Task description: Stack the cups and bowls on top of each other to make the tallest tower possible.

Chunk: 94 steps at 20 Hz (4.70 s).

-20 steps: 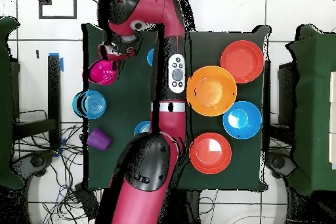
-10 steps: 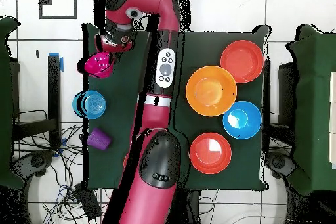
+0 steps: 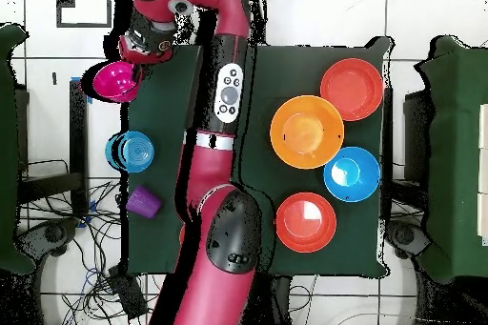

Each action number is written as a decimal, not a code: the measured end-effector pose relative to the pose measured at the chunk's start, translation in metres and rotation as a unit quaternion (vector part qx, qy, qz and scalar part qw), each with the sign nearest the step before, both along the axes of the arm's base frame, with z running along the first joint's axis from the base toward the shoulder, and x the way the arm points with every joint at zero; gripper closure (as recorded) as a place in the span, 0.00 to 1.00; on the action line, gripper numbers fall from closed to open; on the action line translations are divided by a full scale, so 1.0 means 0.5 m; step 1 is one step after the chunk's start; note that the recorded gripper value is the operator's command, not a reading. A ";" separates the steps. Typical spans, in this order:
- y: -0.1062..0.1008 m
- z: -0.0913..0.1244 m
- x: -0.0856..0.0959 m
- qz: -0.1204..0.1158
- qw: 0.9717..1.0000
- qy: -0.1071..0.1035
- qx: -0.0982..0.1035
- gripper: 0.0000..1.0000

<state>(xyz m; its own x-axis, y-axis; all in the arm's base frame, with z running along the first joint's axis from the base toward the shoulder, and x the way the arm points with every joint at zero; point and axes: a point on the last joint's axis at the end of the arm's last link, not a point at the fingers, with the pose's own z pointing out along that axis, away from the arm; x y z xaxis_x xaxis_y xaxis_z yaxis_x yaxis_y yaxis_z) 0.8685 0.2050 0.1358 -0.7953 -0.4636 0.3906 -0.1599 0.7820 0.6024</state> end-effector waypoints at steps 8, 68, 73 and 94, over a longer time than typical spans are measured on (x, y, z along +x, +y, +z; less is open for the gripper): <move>0.007 0.047 0.014 0.002 0.999 -0.019 0.046 1.00; -0.056 0.183 0.173 0.166 0.945 -0.283 0.002 1.00; -0.084 0.172 0.186 0.173 0.939 -0.299 -0.003 1.00; -0.108 0.060 0.214 0.165 0.927 -0.337 -0.009 1.00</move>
<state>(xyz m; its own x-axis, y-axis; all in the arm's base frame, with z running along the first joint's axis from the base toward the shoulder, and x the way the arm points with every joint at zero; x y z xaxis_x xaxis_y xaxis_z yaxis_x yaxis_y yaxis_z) 0.9755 0.1509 0.1657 -0.6775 -0.7236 -0.1319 -0.7274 0.6326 0.2658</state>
